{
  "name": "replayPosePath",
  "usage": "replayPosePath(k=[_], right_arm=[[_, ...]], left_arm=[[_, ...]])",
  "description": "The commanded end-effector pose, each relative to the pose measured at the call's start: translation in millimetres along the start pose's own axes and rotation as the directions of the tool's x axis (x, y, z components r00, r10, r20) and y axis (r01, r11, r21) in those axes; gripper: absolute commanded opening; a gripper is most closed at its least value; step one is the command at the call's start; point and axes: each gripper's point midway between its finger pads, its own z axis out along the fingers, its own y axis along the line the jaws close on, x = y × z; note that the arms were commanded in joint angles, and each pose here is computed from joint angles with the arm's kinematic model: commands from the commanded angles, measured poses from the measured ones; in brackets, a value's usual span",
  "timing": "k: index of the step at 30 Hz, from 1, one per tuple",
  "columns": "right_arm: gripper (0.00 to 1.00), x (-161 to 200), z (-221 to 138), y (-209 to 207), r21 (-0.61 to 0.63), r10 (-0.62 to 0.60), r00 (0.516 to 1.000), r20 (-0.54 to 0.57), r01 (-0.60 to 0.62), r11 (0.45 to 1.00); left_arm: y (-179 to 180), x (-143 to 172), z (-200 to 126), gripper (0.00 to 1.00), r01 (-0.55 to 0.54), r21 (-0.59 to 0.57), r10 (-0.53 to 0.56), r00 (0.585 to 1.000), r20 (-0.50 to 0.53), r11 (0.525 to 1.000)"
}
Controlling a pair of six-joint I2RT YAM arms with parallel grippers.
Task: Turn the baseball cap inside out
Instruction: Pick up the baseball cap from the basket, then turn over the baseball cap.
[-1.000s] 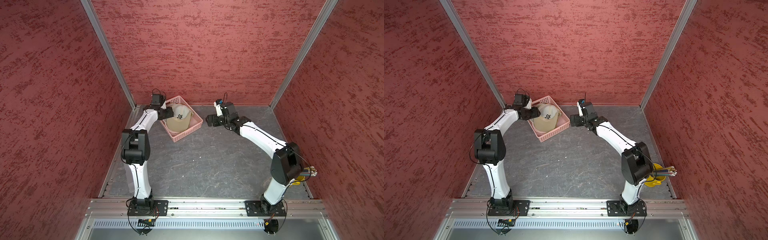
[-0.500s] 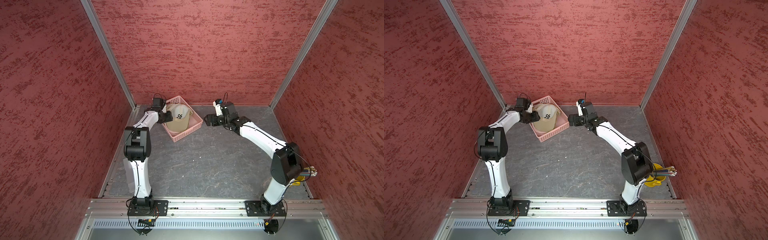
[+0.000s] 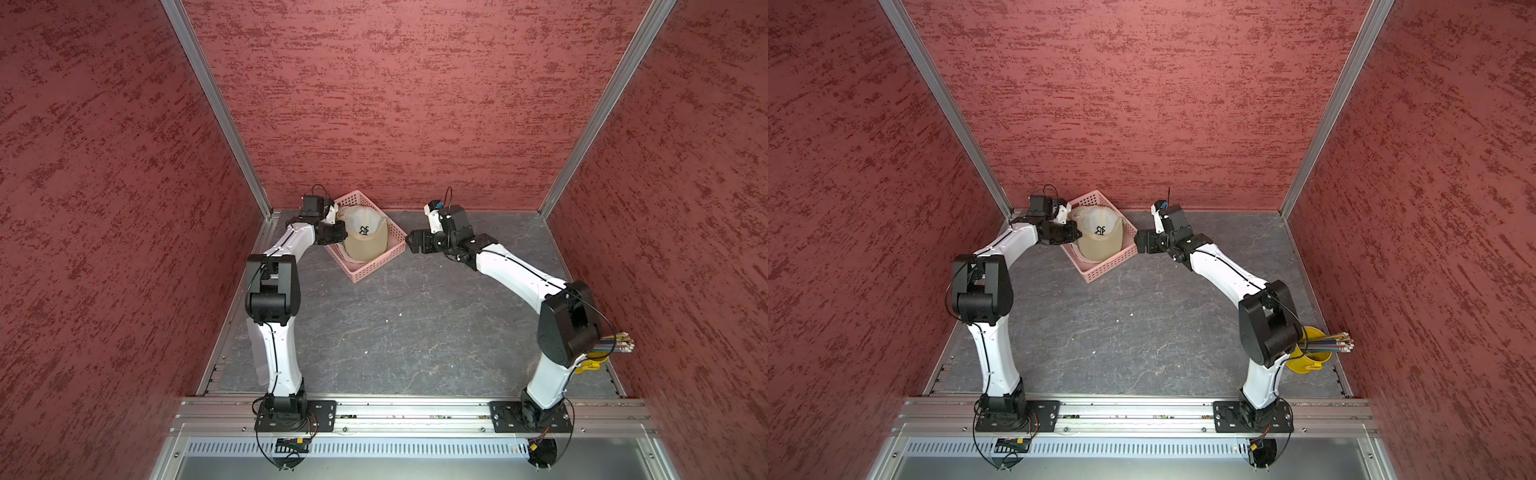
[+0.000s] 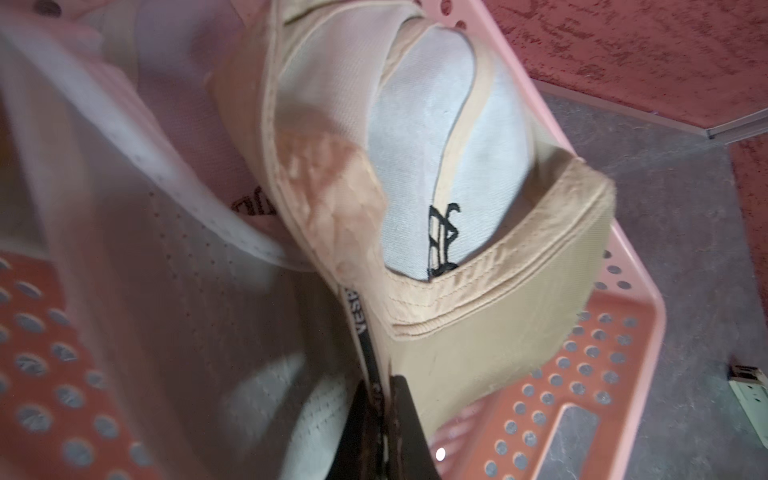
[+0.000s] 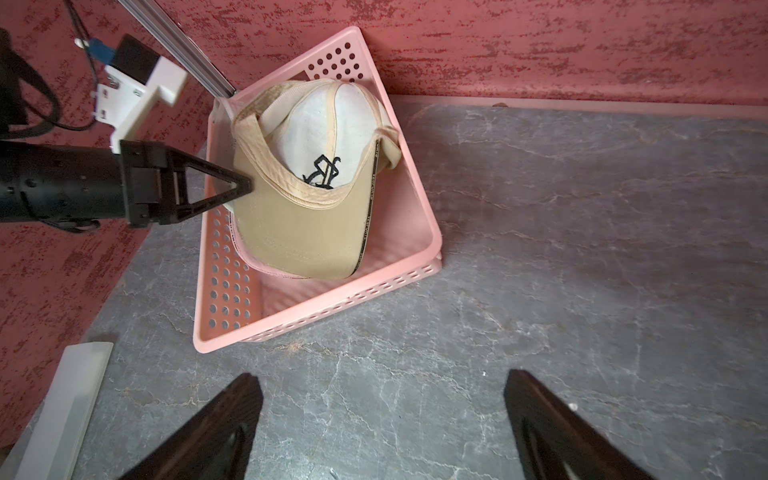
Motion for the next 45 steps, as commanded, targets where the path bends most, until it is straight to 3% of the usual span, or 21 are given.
replayPosePath(k=[1,8,11,13,15,20,23,28,31,33,35,38,42,45], right_arm=[[0.96,9,5,3,-0.012,0.001,1.000,-0.014,-0.002,1.000],[0.97,-10,-26,18,-0.048,0.009,0.999,0.031,-0.007,0.999],[0.97,-20,-53,16,-0.003,0.029,0.998,0.049,-0.029,1.000],[0.97,-27,-76,11,0.032,0.051,0.997,0.066,-0.053,0.998],[0.97,-32,-97,4,0.047,0.085,0.993,0.080,-0.088,0.995],[0.97,-41,-150,-23,0.115,0.153,0.981,0.123,-0.167,0.979],[0.97,-39,-170,-36,0.140,0.185,0.973,0.138,-0.204,0.969],[0.92,-24,-171,-40,0.116,0.224,0.971,0.081,-0.232,0.966],[0.90,-15,-167,-33,0.086,0.215,0.976,0.027,-0.217,0.972],[0.88,-9,-165,-32,0.096,0.194,0.981,-0.015,-0.192,0.977],[0.88,-3,-162,-29,0.109,0.169,0.985,-0.048,-0.163,0.981],[0.88,4,-154,-28,0.118,0.153,0.983,-0.097,-0.141,0.983],[0.88,25,-129,-50,0.220,0.166,0.969,-0.181,-0.125,0.968],[0.88,36,-111,-54,0.211,0.196,0.959,-0.207,-0.152,0.966]], left_arm=[[-33,-32,-39,0.00,-0.089,0.058,0.080,0.986,0.144,0.994],[-90,-42,-107,0.00,-0.283,0.070,0.255,0.930,0.265,0.957],[-125,-21,-123,0.00,-0.494,-0.048,0.486,0.826,0.285,0.868],[-149,1,-124,0.00,-0.647,-0.173,0.668,0.698,0.258,0.742],[-168,17,-124,0.00,-0.728,-0.292,0.784,0.574,0.235,0.621],[-210,54,-120,0.00,-0.805,-0.510,0.953,0.258,0.160,0.304],[-230,69,-115,0.00,-0.779,-0.613,0.991,0.103,0.084,0.133],[-260,90,-108,0.00,-0.648,-0.756,0.993,-0.116,-0.020,-0.091],[-269,109,-85,0.00,-0.552,-0.782,0.951,-0.254,-0.174,-0.290],[-272,117,-74,0.00,-0.486,-0.791,0.921,-0.298,-0.249,-0.371],[-277,125,-66,0.00,-0.463,-0.783,0.900,-0.332,-0.282,-0.416],[-286,138,-62,0.00,-0.485,-0.766,0.895,-0.359,-0.266,-0.422],[-290,139,-65,0.00,-0.476,-0.768,0.891,-0.364,-0.271,-0.428],[-289,143,-64,0.00,-0.469,-0.766,0.886,-0.366,-0.283,-0.439]])
